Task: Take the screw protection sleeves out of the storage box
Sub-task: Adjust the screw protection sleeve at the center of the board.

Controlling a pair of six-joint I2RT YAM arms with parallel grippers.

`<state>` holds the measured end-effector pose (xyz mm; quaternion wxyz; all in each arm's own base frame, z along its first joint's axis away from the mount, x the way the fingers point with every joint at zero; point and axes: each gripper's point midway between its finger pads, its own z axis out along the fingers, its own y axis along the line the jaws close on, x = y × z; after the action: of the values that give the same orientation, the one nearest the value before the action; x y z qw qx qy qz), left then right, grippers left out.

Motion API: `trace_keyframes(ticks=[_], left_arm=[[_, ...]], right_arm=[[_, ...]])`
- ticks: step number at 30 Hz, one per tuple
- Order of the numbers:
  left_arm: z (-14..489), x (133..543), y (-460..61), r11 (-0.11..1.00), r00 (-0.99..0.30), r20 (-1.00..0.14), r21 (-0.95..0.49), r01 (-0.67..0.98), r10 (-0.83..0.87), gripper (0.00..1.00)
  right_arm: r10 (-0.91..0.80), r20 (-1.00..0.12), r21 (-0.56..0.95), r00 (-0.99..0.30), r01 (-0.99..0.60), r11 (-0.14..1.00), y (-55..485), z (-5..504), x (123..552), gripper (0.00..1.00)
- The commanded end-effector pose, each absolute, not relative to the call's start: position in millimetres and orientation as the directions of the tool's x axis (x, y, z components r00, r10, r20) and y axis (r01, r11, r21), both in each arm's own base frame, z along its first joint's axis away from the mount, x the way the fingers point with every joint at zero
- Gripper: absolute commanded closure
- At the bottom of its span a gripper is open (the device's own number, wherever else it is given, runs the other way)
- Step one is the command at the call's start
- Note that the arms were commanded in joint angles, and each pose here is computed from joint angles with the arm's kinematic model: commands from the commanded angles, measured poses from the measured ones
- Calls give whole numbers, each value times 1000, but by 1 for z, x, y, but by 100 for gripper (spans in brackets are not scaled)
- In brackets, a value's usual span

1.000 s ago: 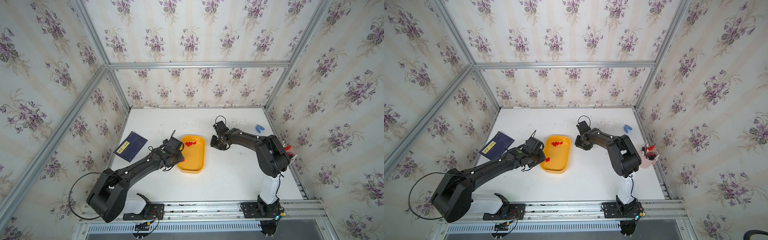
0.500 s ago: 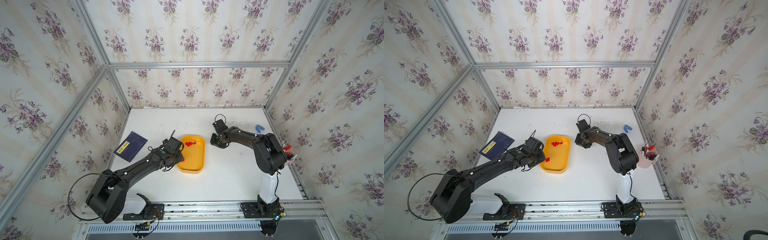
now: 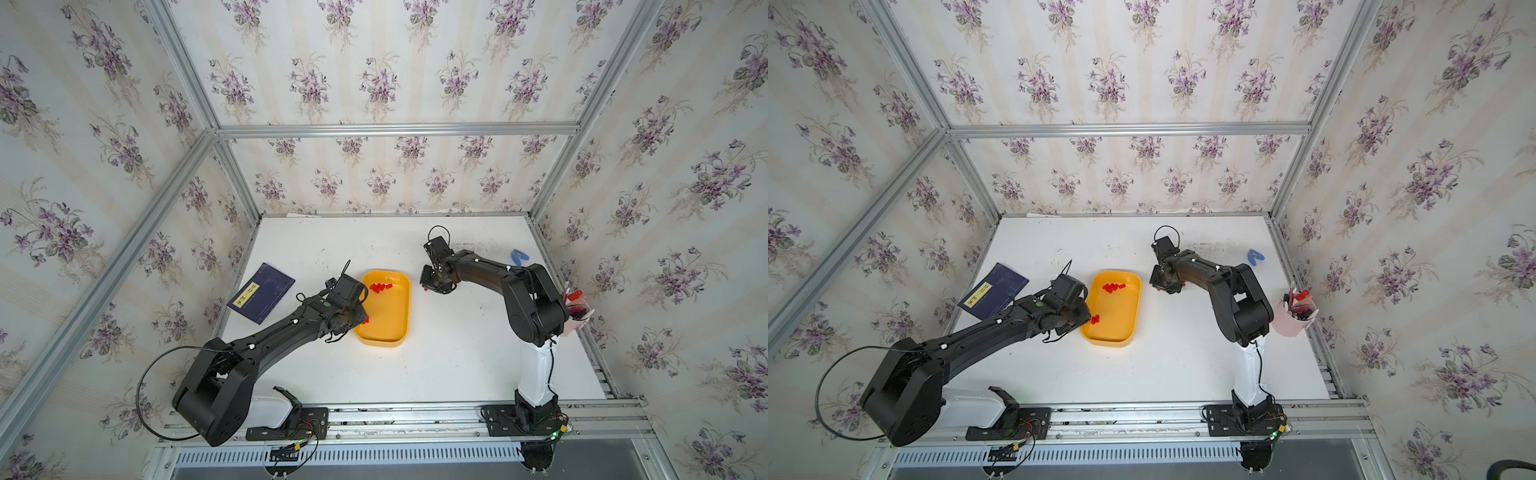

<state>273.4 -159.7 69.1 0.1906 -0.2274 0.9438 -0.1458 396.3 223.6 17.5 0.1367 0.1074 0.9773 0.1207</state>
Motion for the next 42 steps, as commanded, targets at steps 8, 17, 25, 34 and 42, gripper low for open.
trace_keyframes(ticks=[8,17,25,34,42], left_arm=[[71,278,-160,858,-820,-311,-363,-364,-480,62],[72,280,-162,858,-823,-309,-366,-360,-477,62],[71,281,-164,858,-824,-306,-367,-360,-476,62],[69,281,-165,859,-827,-304,-367,-356,-473,62],[68,282,-166,860,-829,-303,-367,-354,-471,62]], right_arm=[[148,-227,191,-963,105,976,218,14,392,85],[62,-232,115,-971,36,993,209,16,392,86],[22,-251,68,-968,5,998,203,18,394,84],[16,-280,66,-960,-2,998,203,25,399,77],[20,-307,83,-951,-6,997,206,37,404,74]])
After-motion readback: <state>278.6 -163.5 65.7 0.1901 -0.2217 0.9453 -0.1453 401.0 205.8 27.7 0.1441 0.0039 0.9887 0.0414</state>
